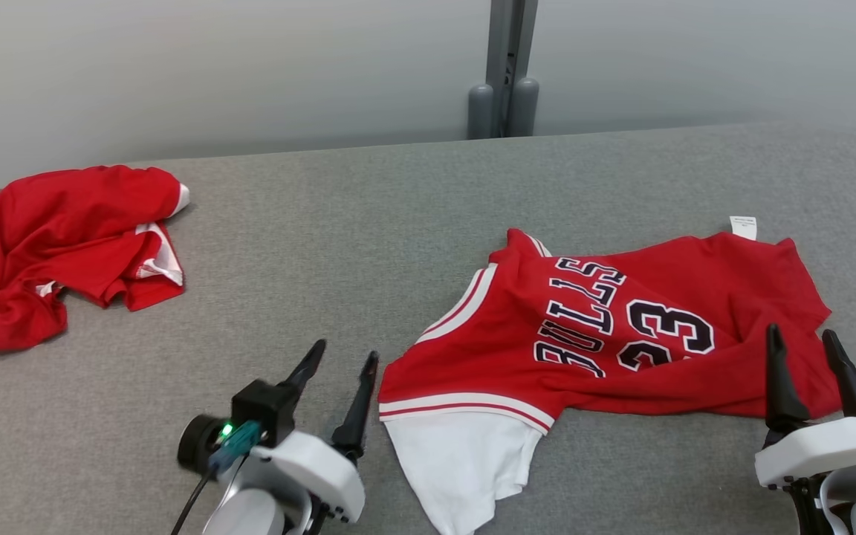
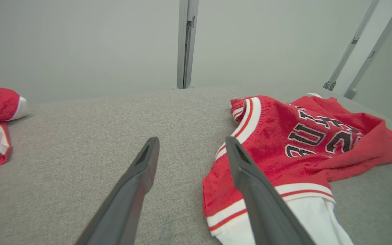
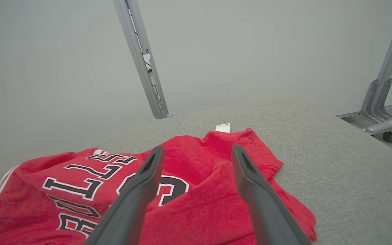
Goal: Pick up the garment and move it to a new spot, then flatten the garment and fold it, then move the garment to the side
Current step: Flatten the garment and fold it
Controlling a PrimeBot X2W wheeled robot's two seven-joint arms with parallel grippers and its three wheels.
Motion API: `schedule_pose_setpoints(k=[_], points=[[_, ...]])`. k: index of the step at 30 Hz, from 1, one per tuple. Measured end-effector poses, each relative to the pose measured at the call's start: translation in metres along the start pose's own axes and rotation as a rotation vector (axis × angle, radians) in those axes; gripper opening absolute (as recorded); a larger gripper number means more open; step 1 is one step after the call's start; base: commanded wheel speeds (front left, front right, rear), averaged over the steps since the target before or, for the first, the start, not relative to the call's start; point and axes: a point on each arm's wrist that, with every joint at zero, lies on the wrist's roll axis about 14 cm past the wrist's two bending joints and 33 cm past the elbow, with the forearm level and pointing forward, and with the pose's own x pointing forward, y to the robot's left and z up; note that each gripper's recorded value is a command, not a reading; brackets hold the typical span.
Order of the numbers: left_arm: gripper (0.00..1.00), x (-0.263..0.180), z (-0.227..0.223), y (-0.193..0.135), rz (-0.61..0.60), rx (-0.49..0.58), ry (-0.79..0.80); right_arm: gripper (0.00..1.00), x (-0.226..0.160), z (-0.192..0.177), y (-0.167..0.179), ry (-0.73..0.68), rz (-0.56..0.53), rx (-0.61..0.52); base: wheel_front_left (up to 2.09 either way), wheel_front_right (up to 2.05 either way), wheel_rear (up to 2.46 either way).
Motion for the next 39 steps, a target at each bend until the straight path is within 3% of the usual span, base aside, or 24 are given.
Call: schedule_pose_setpoints(k=[9,16,17,19,20,24,33,39], points=[[1.00,0.038,-0.025,-0.063,-0.271,0.073,0.180,1.00,-0.004,0.005,-0.004,-0.004,-0.010,0.000,0.00,0.00,0.00],[0.99,0.055,-0.066,-0.070,-0.320,0.148,0.364,1.00,-0.004,0.002,-0.020,0.006,-0.053,-0.008,0.00,0.00,0.00],[0.55,0.057,-0.072,-0.068,-0.316,0.150,0.384,1.00,-0.004,0.001,-0.023,0.008,-0.062,-0.008,0.00,0.00,0.00],[0.10,0.060,-0.079,-0.064,-0.297,0.135,0.405,1.00,-0.005,0.000,-0.031,0.010,-0.083,-0.011,0.00,0.00,0.00],[0.00,0.061,-0.081,-0.061,-0.287,0.138,0.412,1.00,-0.005,-0.001,-0.034,0.013,-0.092,-0.013,0.00,0.00,0.00],[0.00,0.070,-0.074,-0.048,-0.229,0.138,0.379,1.00,-0.002,-0.003,-0.036,0.015,-0.097,-0.015,0.00,0.00,0.00],[0.00,0.089,-0.033,0.017,-0.004,0.186,0.248,1.00,0.014,-0.007,-0.011,0.016,-0.030,-0.005,0.00,0.00,0.00],[0.00,0.095,-0.027,0.041,0.045,0.233,0.244,1.00,0.018,-0.011,-0.008,0.026,-0.026,-0.001,0.00,0.00,0.00]])
